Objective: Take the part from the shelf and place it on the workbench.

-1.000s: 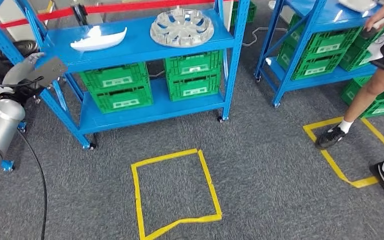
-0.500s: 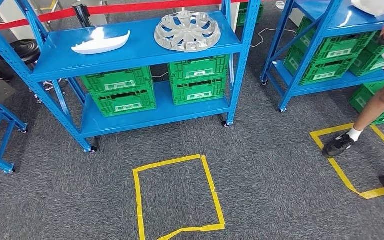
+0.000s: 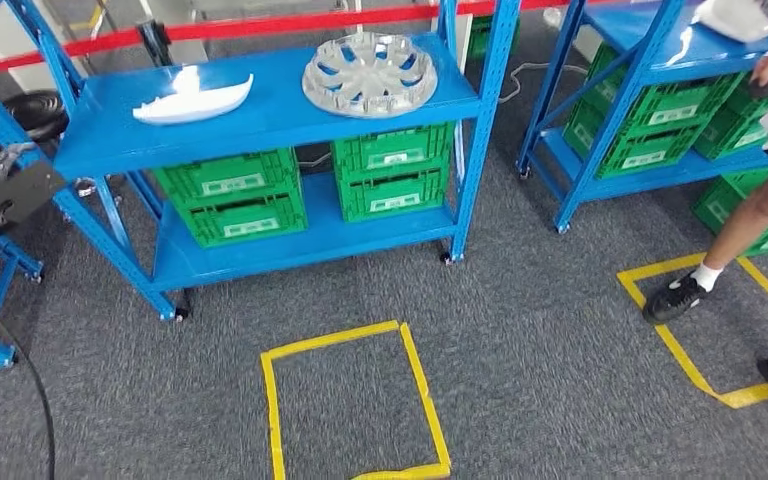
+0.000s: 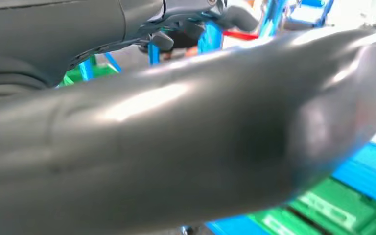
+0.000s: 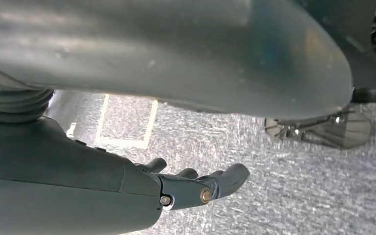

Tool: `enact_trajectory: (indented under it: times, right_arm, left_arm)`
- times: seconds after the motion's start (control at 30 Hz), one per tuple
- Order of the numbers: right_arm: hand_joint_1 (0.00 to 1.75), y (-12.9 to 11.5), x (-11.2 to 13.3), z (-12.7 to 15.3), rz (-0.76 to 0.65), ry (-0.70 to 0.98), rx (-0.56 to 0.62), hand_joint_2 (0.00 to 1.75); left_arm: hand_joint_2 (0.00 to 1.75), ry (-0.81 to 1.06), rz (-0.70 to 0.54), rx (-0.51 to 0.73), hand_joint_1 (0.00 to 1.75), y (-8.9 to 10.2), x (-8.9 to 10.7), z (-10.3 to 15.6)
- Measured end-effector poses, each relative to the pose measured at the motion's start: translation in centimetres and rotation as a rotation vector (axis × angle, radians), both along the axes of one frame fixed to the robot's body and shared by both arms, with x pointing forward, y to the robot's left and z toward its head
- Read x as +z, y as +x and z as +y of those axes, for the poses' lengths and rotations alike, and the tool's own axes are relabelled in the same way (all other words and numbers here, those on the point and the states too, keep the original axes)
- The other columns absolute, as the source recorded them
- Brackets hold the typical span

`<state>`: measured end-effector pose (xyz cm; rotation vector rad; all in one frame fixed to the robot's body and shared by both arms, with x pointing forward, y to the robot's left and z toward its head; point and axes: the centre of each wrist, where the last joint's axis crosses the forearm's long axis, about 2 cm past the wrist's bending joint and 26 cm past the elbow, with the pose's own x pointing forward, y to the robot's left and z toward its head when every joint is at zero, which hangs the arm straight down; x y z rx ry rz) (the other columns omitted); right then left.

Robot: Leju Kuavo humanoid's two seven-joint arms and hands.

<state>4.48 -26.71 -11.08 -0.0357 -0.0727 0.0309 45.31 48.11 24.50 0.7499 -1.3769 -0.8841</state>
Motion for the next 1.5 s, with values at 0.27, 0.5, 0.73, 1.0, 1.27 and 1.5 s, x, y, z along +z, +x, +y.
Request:
enact_trajectory:
  times: [0.27, 0.5, 0.73, 1.0, 1.27, 1.5]
  right_arm:
    - [0.0, 0.0, 0.0, -0.1, -0.014, -0.006, -0.01, 0.0]
    - [0.0, -0.2, 0.0, -0.2, -0.006, -0.01, -0.016, 0.0]
    - [0.0, -0.3, 0.0, -0.1, 0.015, -0.014, -0.026, 0.0]
    - [0.0, -0.5, -0.1, -0.1, 0.016, -0.006, -0.018, 0.0]
    - [0.0, -0.4, 0.0, -0.2, 0.012, -0.009, -0.015, 0.0]
    - [0.0, -0.7, -0.1, -0.2, 0.015, -0.015, -0.016, 0.0]
  left_arm:
    - [0.0, -0.04, -0.037, -0.123, 0.0, 1.2, 0.0, -3.7]
    - [0.0, -0.05, -0.055, -0.158, 0.0, 1.7, 0.2, -5.2]
    - [0.0, -0.029, -0.041, -0.148, 0.0, 1.7, 0.0, -5.5]
    - [0.0, 0.002, 0.005, -0.122, 0.0, 1.1, -1.2, -5.0]
    - [0.0, 0.03, 0.02, -0.121, 0.0, 1.0, -1.4, -4.9]
    - [0.0, 0.05, 0.035, -0.126, 0.0, 1.0, -1.6, -5.2]
